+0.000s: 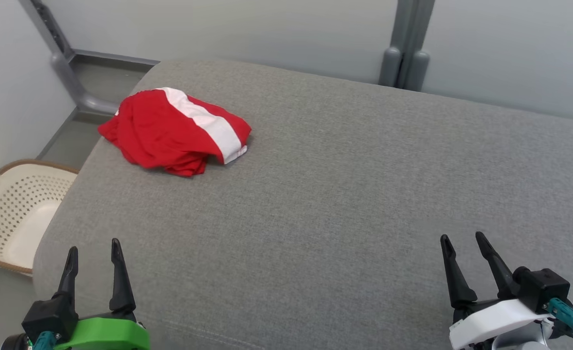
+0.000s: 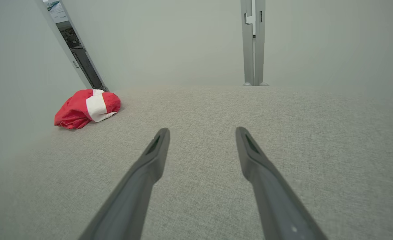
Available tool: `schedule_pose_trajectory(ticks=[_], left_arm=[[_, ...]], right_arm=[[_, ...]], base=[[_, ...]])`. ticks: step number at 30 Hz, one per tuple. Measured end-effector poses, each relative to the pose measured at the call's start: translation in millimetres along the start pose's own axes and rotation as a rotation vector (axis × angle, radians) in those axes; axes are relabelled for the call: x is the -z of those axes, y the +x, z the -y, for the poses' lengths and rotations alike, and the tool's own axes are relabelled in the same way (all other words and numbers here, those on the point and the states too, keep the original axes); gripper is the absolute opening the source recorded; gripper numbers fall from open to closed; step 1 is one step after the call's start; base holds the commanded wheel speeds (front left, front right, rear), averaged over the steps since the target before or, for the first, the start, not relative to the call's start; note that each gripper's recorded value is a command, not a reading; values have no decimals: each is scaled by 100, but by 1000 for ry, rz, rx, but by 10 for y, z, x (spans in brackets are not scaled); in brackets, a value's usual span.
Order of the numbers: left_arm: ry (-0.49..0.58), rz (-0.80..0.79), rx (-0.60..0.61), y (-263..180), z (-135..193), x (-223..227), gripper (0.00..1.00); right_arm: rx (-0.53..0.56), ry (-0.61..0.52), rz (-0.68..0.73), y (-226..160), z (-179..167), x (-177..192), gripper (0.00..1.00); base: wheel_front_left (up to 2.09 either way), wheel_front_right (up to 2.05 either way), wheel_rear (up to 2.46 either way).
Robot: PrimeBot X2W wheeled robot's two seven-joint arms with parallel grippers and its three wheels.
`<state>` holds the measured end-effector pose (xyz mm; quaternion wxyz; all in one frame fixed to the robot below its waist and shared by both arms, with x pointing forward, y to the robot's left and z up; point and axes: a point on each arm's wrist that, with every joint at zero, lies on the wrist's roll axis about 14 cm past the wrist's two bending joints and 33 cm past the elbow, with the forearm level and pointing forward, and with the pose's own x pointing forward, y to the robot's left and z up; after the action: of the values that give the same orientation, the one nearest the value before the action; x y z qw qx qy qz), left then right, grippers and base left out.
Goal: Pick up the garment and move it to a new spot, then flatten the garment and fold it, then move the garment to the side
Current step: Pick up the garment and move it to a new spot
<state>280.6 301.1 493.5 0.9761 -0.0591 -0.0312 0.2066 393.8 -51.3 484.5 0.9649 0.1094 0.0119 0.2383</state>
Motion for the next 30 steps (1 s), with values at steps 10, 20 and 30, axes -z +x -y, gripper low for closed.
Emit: schedule_pose_trajectory(ticks=[10, 20, 30], left_arm=[[13, 7, -158, -301, -500, -53, 100], [14, 8, -251, -482, -743, -80, 100], [5, 4, -250, -467, -726, -61, 100]], right_arm=[[-141, 15, -38, 256, -422, 140, 100], [-231, 19, -60, 412, -671, 232, 100], [-223, 15, -63, 389, -636, 235, 100]], base=[[0, 0, 0], [0, 0, 0], [0, 0, 0]])
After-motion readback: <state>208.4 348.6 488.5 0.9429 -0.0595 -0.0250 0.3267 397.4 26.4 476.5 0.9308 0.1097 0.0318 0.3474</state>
